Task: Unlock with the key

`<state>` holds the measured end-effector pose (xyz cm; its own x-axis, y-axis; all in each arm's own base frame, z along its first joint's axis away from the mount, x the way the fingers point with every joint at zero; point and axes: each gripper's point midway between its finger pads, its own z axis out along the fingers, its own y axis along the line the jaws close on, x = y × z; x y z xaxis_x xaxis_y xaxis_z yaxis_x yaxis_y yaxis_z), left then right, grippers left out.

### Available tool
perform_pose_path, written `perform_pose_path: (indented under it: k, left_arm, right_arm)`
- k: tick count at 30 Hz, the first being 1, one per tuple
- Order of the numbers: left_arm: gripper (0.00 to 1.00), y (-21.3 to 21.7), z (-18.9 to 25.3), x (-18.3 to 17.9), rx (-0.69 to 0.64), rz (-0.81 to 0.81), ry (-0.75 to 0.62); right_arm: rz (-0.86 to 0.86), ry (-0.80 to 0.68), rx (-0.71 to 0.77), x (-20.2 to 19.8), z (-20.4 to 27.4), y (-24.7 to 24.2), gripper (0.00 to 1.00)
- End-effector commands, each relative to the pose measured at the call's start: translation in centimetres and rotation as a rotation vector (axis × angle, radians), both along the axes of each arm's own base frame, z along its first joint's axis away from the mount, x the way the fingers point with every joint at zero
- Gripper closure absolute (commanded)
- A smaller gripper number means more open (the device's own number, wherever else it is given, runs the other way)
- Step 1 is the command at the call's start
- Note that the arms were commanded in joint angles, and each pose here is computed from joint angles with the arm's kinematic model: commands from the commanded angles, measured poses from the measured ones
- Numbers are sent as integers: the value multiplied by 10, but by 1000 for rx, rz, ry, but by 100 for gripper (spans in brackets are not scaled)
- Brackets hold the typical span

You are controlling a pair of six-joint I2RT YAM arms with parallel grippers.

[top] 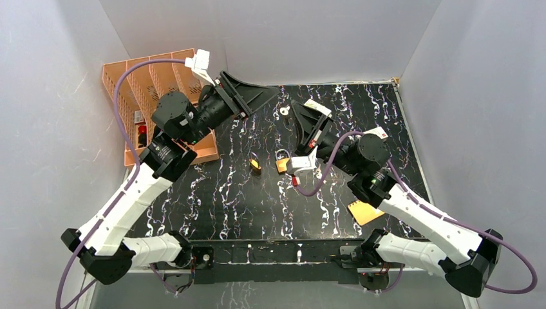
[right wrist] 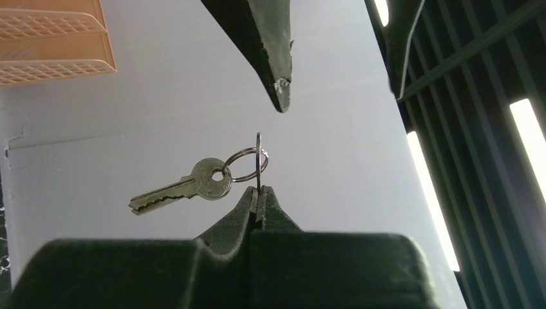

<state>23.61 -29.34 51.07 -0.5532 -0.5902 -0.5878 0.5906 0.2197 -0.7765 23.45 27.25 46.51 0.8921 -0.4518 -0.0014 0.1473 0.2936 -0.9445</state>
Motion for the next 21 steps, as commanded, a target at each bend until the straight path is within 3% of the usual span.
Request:
perform_pose_path:
  k: [1,8,15,21]
  left_arm:
    - [48,-3,8,0,-9,-20,24]
    - [55,-24,-14,-7,48,-152,99]
    - [75,-29,-16,-18,61,-221,89]
    - [72,-22,-12,-24,58,-213,73]
  right_arm:
    - [-16,-90,74,-14,31,-17,100]
    - [-23,-89,70,-15,33,-18,100]
    - [-19,-87,68,-14,31,-16,100]
    - [-29,-92,66,-13,32,-16,100]
